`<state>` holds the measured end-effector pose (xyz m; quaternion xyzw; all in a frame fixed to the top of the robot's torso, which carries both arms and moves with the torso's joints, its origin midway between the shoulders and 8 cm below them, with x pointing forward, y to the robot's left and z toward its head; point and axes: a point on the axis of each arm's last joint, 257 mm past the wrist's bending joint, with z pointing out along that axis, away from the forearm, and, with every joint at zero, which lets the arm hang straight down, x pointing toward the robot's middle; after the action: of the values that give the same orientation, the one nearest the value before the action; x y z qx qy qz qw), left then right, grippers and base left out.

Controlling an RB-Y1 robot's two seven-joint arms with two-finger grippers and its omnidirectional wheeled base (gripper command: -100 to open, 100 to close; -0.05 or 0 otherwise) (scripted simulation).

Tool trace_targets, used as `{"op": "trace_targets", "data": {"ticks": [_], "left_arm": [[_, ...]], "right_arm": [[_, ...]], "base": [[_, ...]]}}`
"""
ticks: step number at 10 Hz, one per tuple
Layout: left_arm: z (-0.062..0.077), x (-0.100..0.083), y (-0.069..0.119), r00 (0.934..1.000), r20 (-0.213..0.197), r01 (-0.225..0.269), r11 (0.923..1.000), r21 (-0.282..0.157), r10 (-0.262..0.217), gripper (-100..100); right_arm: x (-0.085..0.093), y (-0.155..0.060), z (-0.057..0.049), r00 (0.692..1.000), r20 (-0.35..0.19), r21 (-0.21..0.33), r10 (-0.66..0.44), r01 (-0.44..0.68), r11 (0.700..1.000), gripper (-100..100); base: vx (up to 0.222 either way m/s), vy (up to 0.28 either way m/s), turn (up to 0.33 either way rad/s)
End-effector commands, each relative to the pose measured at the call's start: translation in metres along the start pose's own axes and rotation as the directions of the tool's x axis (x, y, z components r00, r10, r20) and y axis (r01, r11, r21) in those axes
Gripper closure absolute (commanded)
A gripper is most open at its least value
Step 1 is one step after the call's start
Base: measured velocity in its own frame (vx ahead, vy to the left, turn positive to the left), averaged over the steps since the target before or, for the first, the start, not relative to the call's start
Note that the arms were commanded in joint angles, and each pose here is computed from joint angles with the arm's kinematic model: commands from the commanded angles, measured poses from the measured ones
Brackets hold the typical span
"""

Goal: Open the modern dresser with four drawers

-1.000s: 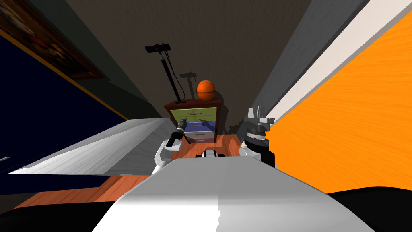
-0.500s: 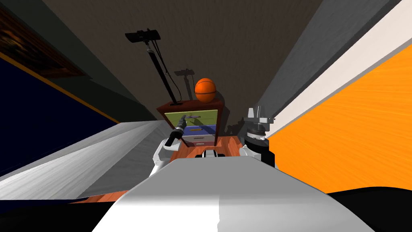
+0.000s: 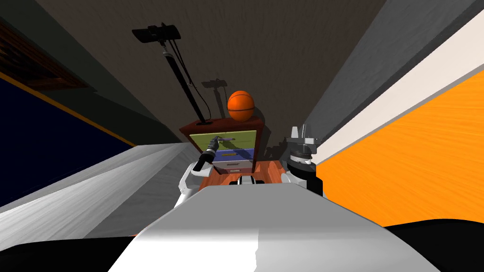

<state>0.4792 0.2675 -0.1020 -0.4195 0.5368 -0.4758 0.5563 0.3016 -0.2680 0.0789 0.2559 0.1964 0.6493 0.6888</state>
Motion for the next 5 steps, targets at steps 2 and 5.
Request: {"op": "trace_targets", "data": {"ticks": [2,5], "left_arm": [[-0.0069,0.0045,-0.0064,0.9999,-0.012,0.0,1.0,0.005,0.0,100],[-0.0108,0.0084,-0.0049,0.9998,-0.021,0.003,1.0,-0.001,-0.003,100]], "right_arm": [[0.0,0.0,0.0001,1.0,0.0,0.0,0.0,0.0,1.0,0],[0.0,0.0,0.0,1.0,0.0,0.0,0.0,0.0,1.0,0]], "base": [[-0.185,0.004,0.022],[-0.13,0.0,0.023]]}}
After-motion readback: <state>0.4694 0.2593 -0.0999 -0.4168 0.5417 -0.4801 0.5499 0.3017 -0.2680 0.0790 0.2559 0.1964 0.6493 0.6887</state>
